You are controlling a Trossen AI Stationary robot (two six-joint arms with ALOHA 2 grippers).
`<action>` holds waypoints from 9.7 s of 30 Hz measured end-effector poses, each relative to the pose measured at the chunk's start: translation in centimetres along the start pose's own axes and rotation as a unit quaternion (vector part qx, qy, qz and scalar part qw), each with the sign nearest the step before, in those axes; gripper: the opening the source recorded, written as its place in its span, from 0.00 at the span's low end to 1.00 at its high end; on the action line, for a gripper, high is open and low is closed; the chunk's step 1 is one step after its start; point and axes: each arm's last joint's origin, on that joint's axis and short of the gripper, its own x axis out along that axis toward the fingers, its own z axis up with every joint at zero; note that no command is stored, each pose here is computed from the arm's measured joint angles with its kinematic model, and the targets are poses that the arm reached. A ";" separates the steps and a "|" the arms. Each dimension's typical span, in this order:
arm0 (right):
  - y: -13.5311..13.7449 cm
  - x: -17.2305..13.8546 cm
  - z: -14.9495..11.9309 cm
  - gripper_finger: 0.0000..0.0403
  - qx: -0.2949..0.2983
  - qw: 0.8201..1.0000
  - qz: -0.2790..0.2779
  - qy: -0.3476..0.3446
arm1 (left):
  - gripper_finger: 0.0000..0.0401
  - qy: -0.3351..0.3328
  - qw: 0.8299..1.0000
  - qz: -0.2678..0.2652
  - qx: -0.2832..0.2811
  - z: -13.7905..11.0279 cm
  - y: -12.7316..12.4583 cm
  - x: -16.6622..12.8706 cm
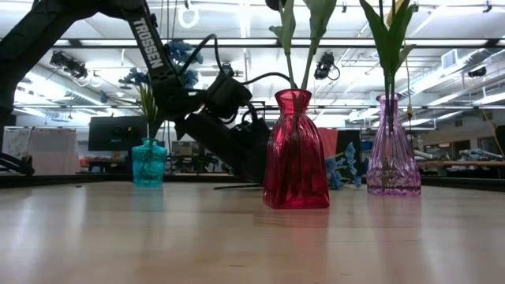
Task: Sort flowers into vase by color
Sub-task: Put the blue flower into the blue vase
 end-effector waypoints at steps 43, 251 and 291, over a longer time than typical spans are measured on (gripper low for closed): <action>-0.6 2.4 0.9 0.61 0.042 0.999 0.025 0.015 | 0.06 -0.396 0.910 -0.010 0.127 15.5 -9.2 -28.9; -2.0 -2.6 5.0 0.62 0.011 0.999 0.030 0.043 | 0.07 -0.201 0.966 0.085 0.136 1.9 -10.9 -34.0; -0.9 -1.6 2.5 0.62 0.014 1.000 0.022 0.013 | 0.07 -0.316 0.918 0.234 0.043 -5.3 1.3 -27.6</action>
